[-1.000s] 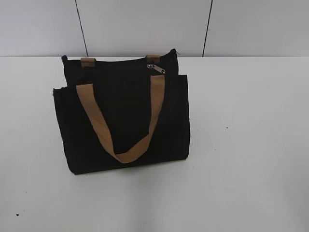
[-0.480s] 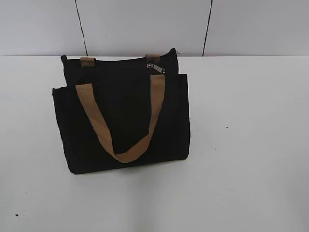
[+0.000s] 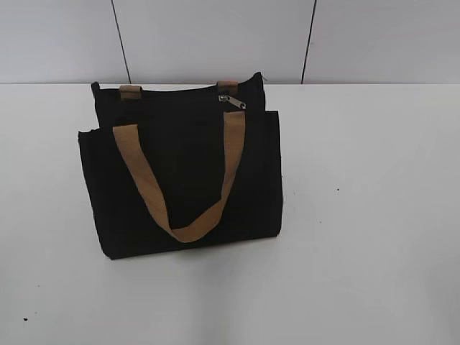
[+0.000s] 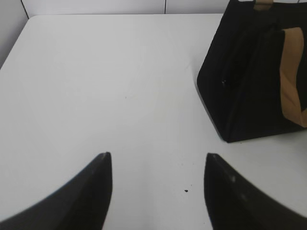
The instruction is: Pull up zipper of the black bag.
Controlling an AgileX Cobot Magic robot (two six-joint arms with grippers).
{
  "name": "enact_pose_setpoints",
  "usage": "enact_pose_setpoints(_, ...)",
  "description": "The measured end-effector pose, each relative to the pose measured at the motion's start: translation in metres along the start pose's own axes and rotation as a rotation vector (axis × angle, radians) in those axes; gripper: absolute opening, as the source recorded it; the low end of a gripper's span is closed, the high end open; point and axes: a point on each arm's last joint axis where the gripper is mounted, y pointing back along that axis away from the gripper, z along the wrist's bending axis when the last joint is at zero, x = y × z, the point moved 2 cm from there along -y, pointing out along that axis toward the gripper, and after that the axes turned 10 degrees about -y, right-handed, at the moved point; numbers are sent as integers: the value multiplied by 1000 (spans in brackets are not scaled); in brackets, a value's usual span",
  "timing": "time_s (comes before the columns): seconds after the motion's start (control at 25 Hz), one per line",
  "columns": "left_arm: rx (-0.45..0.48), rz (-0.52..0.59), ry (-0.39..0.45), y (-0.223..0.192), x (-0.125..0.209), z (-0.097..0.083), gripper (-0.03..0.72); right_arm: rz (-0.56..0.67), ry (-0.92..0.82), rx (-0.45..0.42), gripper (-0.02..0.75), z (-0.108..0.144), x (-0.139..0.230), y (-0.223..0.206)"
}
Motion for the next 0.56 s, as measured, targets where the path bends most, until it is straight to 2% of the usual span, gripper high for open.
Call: enact_pose_setpoints(0.56, 0, 0, 0, 0, 0, 0, 469, 0, 0, 0, 484, 0, 0, 0)
